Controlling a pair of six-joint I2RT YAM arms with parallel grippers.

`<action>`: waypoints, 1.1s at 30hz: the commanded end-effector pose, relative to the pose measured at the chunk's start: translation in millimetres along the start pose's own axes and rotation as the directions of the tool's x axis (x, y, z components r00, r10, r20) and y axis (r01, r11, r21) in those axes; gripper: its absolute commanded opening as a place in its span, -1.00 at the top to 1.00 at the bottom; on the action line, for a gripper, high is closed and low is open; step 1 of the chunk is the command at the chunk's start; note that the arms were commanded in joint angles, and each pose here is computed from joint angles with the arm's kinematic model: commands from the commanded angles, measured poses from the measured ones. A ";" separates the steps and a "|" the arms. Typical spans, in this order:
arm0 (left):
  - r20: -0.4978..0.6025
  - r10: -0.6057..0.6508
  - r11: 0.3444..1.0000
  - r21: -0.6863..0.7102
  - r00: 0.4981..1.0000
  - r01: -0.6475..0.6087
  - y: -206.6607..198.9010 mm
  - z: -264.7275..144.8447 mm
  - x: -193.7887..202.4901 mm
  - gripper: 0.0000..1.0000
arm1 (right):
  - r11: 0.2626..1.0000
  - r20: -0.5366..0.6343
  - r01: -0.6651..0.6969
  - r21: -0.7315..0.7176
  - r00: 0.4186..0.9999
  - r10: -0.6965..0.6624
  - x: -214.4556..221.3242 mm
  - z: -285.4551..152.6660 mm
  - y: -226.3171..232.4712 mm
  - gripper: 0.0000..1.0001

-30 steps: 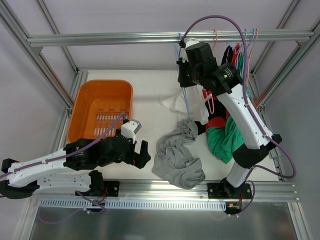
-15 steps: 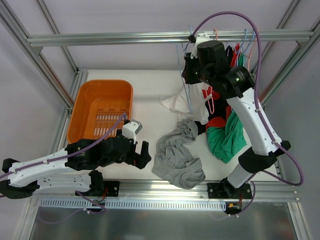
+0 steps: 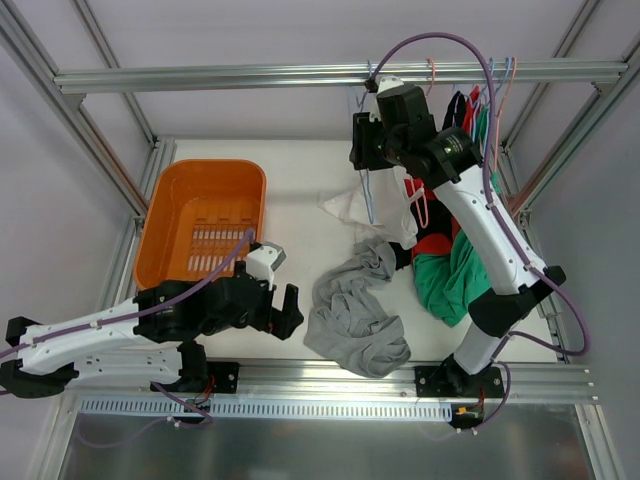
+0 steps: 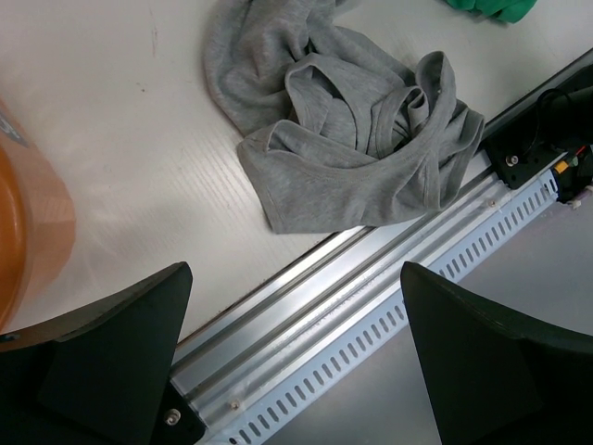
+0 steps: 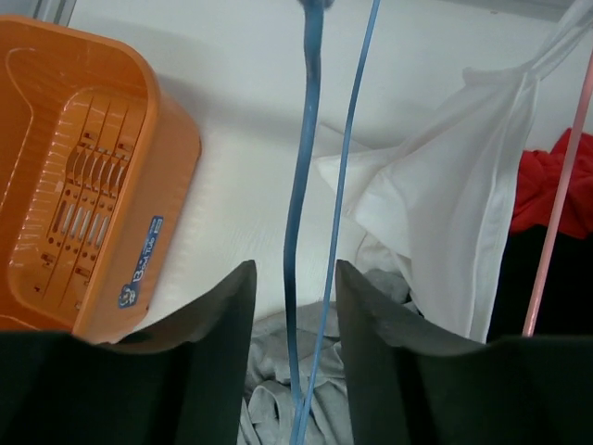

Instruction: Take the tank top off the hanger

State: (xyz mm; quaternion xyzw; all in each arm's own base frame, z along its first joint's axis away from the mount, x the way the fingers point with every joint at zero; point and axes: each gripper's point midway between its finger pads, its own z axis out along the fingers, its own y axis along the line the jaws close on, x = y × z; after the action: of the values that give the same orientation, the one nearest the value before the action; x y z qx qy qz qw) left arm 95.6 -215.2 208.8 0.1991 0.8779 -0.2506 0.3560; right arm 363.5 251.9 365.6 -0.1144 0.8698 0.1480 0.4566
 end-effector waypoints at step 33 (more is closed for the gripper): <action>-0.341 0.266 0.942 -0.106 0.901 -0.318 -43.6 242.5 56.9 -0.97 | 0.696 0.247 0.111 -0.709 0.964 0.098 211.2 -294.7 7.7 -0.99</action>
State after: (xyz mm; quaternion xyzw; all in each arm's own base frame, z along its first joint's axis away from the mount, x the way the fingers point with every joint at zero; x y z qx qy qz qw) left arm 163.0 -372.6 41.4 0.3432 0.8933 -0.0769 0.2799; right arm 34.7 133.2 340.1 -0.2494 0.7010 0.4482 0.4955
